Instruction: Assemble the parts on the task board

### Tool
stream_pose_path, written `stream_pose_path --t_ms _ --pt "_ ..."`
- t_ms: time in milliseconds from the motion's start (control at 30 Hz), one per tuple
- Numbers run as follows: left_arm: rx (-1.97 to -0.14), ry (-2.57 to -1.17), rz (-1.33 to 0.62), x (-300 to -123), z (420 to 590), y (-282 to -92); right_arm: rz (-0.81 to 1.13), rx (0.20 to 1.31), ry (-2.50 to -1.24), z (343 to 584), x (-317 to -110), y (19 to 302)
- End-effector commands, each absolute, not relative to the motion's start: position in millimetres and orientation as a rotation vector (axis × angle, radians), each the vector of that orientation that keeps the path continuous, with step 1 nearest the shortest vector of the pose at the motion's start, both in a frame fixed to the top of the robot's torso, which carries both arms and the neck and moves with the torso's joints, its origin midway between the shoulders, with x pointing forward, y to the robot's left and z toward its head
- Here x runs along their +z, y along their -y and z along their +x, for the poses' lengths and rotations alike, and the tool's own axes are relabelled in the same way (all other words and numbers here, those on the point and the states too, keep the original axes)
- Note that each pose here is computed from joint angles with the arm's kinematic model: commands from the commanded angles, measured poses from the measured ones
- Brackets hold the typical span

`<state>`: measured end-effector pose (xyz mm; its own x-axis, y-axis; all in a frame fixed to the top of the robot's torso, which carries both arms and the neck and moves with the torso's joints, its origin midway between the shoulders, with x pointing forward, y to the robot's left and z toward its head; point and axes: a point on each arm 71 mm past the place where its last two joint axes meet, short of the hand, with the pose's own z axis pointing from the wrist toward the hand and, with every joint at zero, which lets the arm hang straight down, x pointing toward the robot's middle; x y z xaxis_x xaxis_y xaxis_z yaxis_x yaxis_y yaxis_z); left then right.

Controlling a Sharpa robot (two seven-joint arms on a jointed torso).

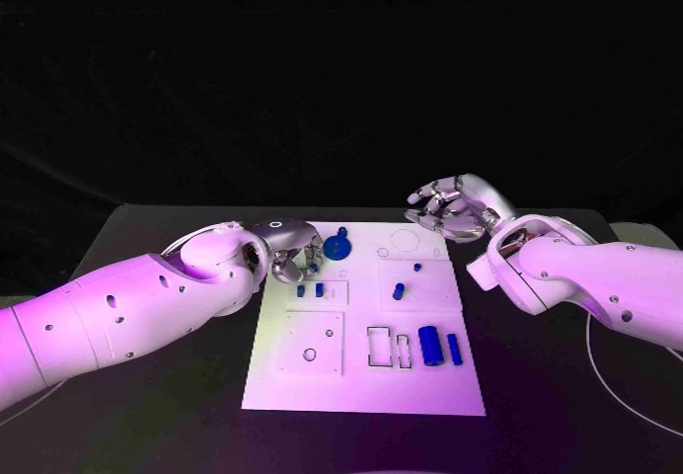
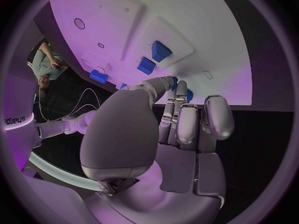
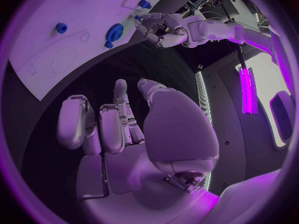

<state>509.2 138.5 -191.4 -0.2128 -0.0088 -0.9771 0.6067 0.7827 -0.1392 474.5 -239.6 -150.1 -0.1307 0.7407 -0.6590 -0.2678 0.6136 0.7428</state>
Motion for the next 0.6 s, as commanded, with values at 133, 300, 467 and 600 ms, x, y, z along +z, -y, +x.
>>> stream_pose_path --t_ms 133,300,467,600 --pt "-0.584 -1.718 0.487 -192.8 509.3 -137.8 0.408 0.92 -1.46 473.9 -150.0 238.3" --pt "-0.582 -1.711 0.489 -192.5 509.5 -137.1 0.408 0.92 -1.46 474.0 -150.0 238.1" --pt "-0.591 -1.71 0.494 -192.4 509.3 -134.8 0.408 0.921 -1.461 474.0 -150.1 238.0" --pt "-0.602 -1.71 0.497 -192.3 508.8 -132.9 0.408 0.92 -1.461 474.0 -150.1 238.2"
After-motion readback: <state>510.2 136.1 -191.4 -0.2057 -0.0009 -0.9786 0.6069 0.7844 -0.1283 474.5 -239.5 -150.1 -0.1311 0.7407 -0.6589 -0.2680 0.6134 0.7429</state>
